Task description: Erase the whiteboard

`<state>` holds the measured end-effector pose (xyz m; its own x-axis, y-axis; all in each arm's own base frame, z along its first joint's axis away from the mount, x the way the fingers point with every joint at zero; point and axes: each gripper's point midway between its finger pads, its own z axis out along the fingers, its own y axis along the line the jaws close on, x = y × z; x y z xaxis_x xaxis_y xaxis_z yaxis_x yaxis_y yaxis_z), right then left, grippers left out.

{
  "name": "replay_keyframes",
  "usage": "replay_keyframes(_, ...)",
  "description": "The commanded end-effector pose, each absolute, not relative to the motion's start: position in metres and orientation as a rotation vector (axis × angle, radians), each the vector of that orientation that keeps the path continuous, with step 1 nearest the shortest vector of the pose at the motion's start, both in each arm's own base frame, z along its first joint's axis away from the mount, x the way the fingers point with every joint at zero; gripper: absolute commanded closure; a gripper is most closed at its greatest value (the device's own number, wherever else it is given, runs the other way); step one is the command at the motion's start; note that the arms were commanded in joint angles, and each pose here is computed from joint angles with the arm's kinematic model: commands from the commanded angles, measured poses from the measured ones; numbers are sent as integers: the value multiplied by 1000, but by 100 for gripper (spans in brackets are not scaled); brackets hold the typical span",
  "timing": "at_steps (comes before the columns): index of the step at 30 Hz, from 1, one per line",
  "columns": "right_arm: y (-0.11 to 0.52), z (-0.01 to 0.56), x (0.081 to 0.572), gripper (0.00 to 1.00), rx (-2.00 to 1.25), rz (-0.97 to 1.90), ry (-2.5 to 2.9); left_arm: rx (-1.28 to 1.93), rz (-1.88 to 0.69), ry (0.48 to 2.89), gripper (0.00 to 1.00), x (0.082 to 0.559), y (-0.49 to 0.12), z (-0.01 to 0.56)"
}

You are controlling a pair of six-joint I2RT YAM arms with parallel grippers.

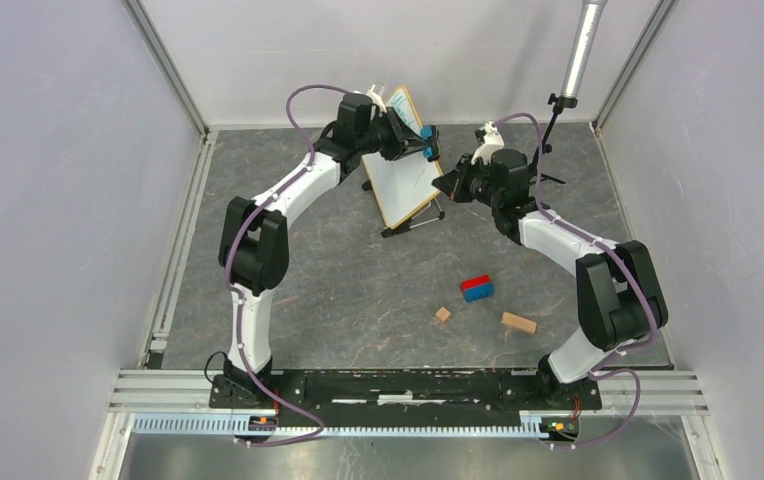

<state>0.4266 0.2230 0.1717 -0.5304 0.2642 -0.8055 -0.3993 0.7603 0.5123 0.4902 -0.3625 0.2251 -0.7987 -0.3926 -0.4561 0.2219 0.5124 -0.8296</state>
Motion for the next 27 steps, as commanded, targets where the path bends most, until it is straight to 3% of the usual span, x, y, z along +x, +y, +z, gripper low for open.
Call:
replay_keyframes(1, 257, 167, 395, 100, -318, 954, 1981, -133, -1332, 2126, 81, 485, -353, 230)
replay_keyframes(8, 252, 184, 394, 100, -295, 940, 1980, -358, -1281, 2138, 82, 509, -290, 191)
replay_keyframes(27, 248, 258, 431, 100, -172, 938, 1884, -302, -1265, 2034, 78, 505, -265, 244)
